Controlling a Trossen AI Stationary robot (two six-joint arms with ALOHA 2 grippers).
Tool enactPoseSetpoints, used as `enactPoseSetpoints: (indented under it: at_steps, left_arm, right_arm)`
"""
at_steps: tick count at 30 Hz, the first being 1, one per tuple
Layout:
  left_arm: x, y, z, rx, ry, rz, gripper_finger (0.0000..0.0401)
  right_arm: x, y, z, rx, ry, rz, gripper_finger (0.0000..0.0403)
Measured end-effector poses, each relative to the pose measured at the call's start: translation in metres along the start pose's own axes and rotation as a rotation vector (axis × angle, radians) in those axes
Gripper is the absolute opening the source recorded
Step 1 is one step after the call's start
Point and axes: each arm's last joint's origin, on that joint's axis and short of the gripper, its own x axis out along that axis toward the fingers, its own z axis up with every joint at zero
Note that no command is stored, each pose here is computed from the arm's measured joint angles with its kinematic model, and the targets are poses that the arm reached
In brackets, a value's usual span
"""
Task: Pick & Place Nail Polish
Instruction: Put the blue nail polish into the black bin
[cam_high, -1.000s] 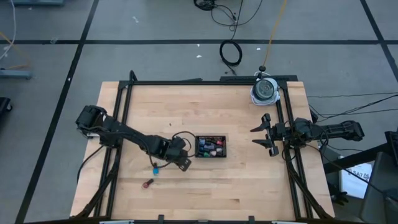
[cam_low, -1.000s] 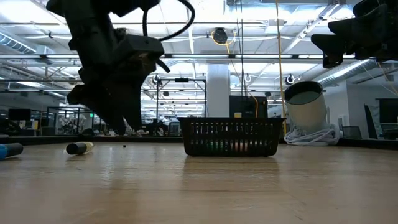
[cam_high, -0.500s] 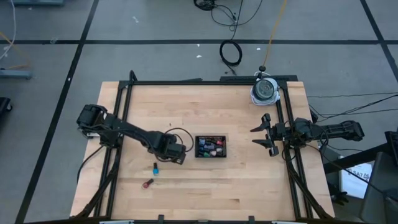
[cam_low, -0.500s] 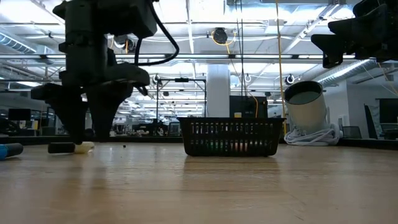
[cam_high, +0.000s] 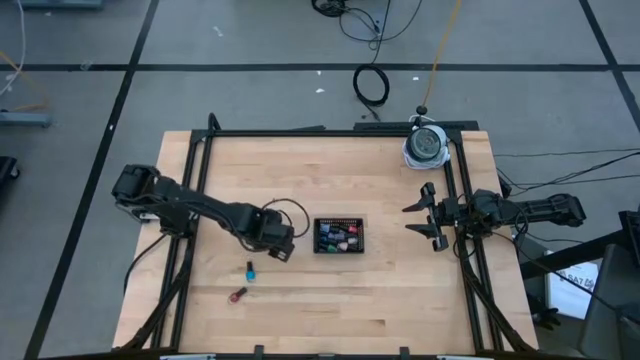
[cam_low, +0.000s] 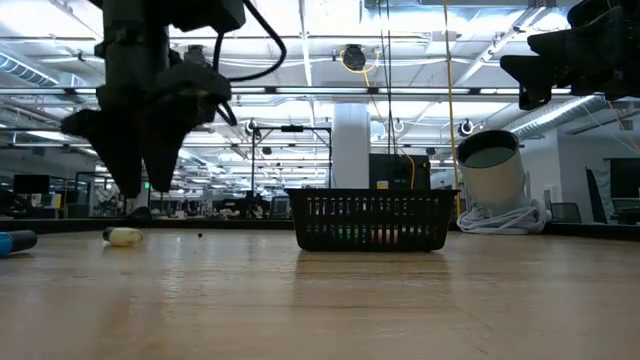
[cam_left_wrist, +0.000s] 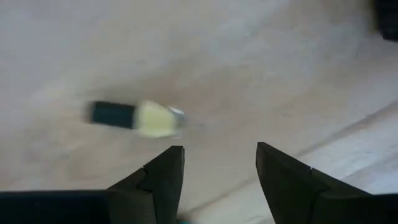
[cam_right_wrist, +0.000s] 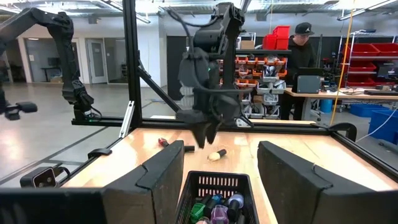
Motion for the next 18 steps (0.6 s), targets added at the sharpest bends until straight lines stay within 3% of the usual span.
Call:
enactPoseSetpoints:
  at_steps: [7, 11, 18]
  left_arm:
    - [-0.012, 0.024, -0.006, 0.034, 0.046, 0.211, 0.0185]
    - [-0.009, 0.02, -0.012, -0.098, 0.116, 0.184, 0.0182]
    - [-0.006, 0.009, -0.036, -0.232, 0.111, 0.148, 0.0171]
  right_arm:
    - [0.0, 0.0, 0.0, 0.0, 0.0, 0.0, 0.0192]
    - [0.0, 0.0, 0.0, 0.0, 0.0, 0.0, 0.0192]
    - [0.0, 0.0, 0.0, 0.0, 0.0, 0.0, 0.0192]
